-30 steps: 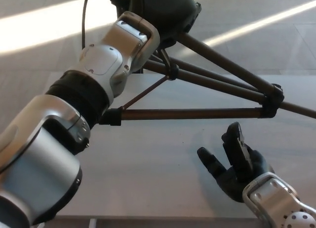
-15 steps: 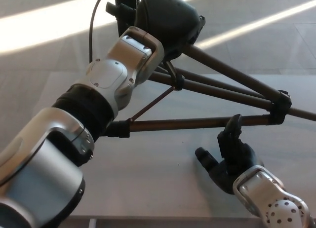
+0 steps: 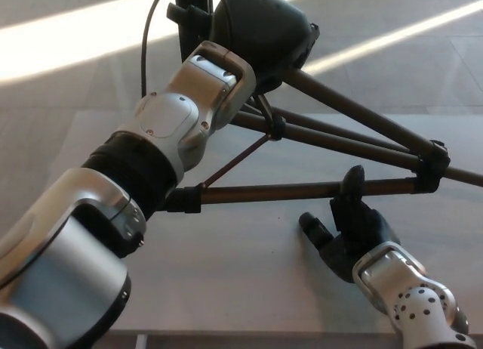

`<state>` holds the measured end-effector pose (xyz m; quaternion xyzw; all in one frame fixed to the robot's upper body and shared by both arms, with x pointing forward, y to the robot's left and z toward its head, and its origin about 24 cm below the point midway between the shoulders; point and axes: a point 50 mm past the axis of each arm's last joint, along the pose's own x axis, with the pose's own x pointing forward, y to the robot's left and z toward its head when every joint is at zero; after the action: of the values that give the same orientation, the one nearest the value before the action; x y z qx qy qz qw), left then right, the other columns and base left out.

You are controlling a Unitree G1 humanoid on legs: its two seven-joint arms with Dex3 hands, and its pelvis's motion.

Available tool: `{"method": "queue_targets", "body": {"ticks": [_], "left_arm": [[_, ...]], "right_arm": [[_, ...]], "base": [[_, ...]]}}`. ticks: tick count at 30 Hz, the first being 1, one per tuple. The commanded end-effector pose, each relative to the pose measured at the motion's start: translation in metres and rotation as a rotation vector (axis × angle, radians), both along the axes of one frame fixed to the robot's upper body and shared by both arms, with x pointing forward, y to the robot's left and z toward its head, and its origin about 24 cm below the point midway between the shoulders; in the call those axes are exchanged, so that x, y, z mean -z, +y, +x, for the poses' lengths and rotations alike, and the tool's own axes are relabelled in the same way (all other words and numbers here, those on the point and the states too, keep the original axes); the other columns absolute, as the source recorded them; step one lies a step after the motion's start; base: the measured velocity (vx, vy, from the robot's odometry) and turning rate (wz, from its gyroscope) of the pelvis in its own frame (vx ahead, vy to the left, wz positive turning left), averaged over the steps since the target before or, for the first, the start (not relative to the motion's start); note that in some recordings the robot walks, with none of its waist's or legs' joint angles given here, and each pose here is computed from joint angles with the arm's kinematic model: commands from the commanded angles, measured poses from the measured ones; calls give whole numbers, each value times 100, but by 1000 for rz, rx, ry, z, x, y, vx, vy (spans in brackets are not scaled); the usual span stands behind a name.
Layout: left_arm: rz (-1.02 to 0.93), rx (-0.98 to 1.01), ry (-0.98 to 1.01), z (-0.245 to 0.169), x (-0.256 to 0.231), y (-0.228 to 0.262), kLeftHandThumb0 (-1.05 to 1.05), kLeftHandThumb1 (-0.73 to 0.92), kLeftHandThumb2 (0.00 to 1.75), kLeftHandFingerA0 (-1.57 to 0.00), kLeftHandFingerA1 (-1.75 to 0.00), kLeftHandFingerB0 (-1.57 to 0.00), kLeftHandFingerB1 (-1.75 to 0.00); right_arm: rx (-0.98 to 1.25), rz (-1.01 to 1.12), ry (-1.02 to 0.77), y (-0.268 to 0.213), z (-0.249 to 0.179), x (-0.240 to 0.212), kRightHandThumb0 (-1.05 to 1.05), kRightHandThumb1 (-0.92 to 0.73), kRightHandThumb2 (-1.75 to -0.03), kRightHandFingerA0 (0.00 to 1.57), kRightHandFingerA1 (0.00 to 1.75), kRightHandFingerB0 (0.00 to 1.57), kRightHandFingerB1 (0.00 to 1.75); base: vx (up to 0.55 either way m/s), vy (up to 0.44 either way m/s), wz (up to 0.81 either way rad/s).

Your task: Use both hands of the robot to pick up the tripod lying in the middle of the desk and make it stand upright on the desk

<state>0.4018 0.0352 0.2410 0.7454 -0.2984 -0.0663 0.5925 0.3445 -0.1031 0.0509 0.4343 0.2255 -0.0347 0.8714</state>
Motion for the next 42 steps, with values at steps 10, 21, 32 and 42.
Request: {"method": "queue_targets", "body": {"ticks": [10, 21, 32, 42], "left_arm": [[-1, -34, 7, 0, -4, 8, -33, 72, 79, -91, -157, -79, -105], [13, -36, 7, -1, 1, 10, -32, 72, 79, -92, -151, -82, -109], [-4, -29, 16, -1, 6, 13, -34, 71, 79, -93, -159, -85, -116], [28, -46, -10, -1, 16, 20, -32, 71, 74, -91, -166, -80, -127]], "right_arm": [[127, 52, -151, -13, 41, -55, -60, -54, -76, 0, 0, 3, 15], [200, -54, -134, -10, 45, -63, -24, -86, -67, 70, 100, 66, 87], [152, -113, -172, -11, 39, -53, -19, -74, -95, 90, 175, 77, 159], [44, -513, -297, -30, 38, -78, -33, -81, -77, 93, 175, 60, 166]], "base": [[0, 0, 0], [0, 0, 0], [0, 0, 0], [0, 0, 0]]}}
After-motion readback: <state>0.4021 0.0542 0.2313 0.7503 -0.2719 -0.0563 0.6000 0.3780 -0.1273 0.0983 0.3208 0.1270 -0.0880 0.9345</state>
